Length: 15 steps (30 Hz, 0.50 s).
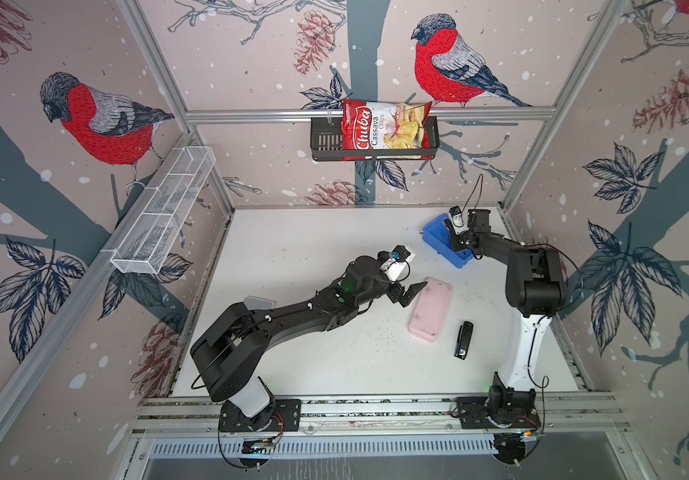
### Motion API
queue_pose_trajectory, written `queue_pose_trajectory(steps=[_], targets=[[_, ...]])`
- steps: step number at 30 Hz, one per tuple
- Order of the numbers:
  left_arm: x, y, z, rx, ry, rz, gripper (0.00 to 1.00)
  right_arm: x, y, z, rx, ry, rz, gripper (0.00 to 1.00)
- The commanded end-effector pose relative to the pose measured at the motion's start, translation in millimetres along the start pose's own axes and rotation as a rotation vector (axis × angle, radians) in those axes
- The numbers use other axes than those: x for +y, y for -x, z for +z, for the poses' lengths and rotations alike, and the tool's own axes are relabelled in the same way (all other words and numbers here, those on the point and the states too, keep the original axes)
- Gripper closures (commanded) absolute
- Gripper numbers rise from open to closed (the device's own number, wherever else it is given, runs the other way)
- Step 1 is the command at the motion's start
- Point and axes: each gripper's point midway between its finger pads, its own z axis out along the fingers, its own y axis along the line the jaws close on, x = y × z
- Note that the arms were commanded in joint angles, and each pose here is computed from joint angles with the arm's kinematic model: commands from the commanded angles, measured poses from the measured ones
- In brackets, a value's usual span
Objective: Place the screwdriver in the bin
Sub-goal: 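Lower the screwdriver into the blue bin and open the right gripper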
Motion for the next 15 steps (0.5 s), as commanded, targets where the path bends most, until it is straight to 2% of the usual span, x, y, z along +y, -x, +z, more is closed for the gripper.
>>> queue_pose_trajectory(steps=[1,6,8,11,15], targets=[[-1.9,9.8,-1.2,-0.025,-0.005,0.014,0.01,-2.3,-0.4,0.4,0.010,-0.007,-0.006,0.84],[-0.6,10.5,-1.4,-0.027,0.004,0.012,0.01,-1.5,6.9,-8.0,0.000,0.004,0.000,0.53],[1.8,12.1,-2.8,-0.040,0.019,0.001,0.00,-3.3,16.0,-16.8,-0.027,0.003,0.006,0.38],[5.1,14.2,-5.4,-0.058,0.041,-0.016,0.01,-6.7,28.8,-31.4,-0.063,-0.008,0.017,0.24],[11.7,15.3,-13.2,-0.093,0.081,-0.016,0.01,-11.7,45.6,-56.0,-0.126,-0.031,0.041,0.12]])
